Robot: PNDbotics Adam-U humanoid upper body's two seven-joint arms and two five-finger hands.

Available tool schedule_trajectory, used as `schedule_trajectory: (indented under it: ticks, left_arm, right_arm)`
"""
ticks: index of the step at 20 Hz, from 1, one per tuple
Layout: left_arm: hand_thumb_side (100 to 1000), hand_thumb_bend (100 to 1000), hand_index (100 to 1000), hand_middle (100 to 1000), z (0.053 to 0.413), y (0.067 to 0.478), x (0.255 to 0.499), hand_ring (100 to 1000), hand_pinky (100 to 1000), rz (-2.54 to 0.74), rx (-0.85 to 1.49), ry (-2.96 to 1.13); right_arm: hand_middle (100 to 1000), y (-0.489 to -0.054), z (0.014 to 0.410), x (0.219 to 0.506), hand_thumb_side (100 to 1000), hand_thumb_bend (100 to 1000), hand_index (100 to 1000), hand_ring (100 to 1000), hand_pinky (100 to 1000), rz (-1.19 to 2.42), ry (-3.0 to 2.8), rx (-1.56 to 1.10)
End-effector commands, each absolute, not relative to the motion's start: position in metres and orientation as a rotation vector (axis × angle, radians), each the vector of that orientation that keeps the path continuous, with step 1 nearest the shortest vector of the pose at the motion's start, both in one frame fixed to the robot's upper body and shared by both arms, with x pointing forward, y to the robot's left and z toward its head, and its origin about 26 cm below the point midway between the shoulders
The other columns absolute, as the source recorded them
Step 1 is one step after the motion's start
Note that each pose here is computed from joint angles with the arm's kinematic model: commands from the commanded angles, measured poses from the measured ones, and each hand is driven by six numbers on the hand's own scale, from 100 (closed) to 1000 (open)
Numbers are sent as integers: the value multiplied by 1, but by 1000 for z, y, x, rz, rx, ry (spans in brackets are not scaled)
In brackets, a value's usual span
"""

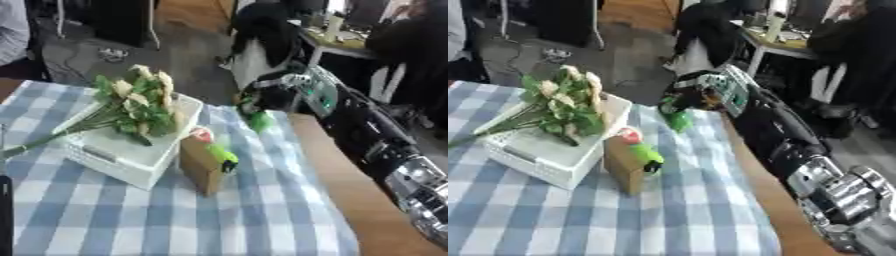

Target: Pick up objects on the table and place them in the box.

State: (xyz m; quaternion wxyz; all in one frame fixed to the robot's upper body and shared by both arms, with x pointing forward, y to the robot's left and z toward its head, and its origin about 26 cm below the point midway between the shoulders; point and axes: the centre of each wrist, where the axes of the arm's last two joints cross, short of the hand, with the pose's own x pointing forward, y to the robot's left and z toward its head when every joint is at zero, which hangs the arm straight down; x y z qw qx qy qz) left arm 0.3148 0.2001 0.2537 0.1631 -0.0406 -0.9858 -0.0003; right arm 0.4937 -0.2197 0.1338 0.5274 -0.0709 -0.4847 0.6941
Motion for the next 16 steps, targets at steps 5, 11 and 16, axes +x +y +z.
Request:
schedule_trajectory:
  ticks: [5,11,16]
  left_arm:
    - [825,100,833,781,263,197,312,802,683,9,-139,-2849]
    - [823,100,832,780,264,195,312,802,683,15,-153,-2854]
    - [824,100,832,781,267,193,312,802,683,27,-172,-2869]
  right_arm:
    - [100,-236,160,497,664,100,355,100,100,1643,-1186,-235]
    - [100,-233,175,499,659,100,354,100,100,1632,-1210,-206]
    - [100,-226,194,500,658,100,353,100,100,1626,-1266,-200]
